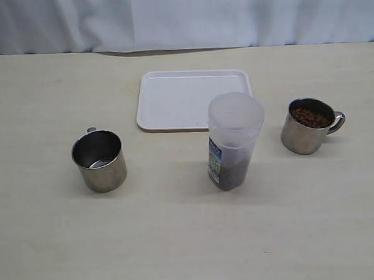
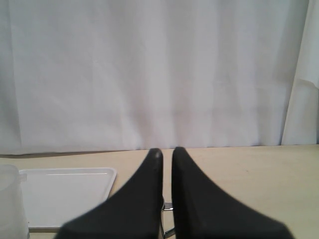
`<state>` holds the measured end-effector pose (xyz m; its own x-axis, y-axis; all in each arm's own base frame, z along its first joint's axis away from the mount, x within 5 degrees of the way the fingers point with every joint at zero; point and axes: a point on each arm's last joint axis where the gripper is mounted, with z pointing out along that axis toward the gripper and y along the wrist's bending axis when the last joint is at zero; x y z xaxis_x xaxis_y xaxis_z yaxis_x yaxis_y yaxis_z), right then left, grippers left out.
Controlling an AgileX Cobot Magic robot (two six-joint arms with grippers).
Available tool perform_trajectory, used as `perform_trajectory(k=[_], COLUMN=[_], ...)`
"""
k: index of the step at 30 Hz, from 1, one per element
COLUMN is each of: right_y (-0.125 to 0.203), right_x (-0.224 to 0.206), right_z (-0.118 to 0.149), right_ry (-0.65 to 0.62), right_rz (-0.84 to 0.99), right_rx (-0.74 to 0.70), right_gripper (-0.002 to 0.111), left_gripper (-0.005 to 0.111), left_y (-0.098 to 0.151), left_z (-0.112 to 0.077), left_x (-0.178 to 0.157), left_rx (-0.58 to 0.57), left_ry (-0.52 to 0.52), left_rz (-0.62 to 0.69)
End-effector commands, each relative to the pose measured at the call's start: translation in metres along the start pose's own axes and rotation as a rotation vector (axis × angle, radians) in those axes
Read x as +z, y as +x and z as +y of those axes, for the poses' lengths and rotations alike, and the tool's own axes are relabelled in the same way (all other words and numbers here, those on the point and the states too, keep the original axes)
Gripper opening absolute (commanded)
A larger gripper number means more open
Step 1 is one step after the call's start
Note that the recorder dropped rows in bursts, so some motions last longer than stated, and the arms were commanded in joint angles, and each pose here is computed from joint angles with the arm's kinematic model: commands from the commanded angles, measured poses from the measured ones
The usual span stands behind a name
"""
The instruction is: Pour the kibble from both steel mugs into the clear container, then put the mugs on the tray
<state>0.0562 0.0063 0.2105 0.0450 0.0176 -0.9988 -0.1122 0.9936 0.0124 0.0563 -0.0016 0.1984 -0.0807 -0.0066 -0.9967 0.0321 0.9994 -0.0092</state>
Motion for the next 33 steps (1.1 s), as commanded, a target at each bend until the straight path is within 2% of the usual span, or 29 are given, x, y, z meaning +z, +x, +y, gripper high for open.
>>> perform_trajectory(k=[1, 11, 20, 23, 26, 29, 30, 33], right_y=[0.000, 0.000, -0.017, -0.020, -0.020, -0.019, -0.014, -0.006], right_x=[0.000, 0.000, -0.002, -0.003, -0.003, -0.003, -0.002, -0.001], right_z=[0.000, 0.000, 0.000, -0.003, -0.006, -0.008, -0.006, -0.002], right_ry=[0.004, 0.004, 0.001, -0.003, 0.012, 0.018, 0.014, 0.001], right_rz=[-0.009, -0.012, -0.204, -0.231, -0.247, -0.244, -0.182, -0.086], right_rx=[-0.006, -0.006, 0.003, 0.303, 0.505, 0.598, 0.670, 0.591], right_gripper=[0.005, 0.005, 0.005, 0.005, 0.005, 0.005, 0.005, 0.005], left_gripper=[0.000, 0.000, 0.000, 0.000, 0.000, 0.000, 0.000, 0.000], left_y=[-0.001, -0.001, -0.001, -0.001, -0.001, -0.001, -0.001, -0.001], left_z=[0.000, 0.000, 0.000, 0.000, 0.000, 0.000, 0.000, 0.000], left_x=[0.000, 0.000, 0.000, 0.000, 0.000, 0.000, 0.000, 0.000], left_rx=[-0.004, -0.004, -0.002, -0.002, -0.002, -0.002, -0.002, -0.002], left_ry=[0.007, 0.007, 0.007, 0.007, 0.007, 0.007, 0.007, 0.007], left_rz=[-0.017, -0.017, -0.017, -0.017, -0.017, -0.017, -0.017, -0.017])
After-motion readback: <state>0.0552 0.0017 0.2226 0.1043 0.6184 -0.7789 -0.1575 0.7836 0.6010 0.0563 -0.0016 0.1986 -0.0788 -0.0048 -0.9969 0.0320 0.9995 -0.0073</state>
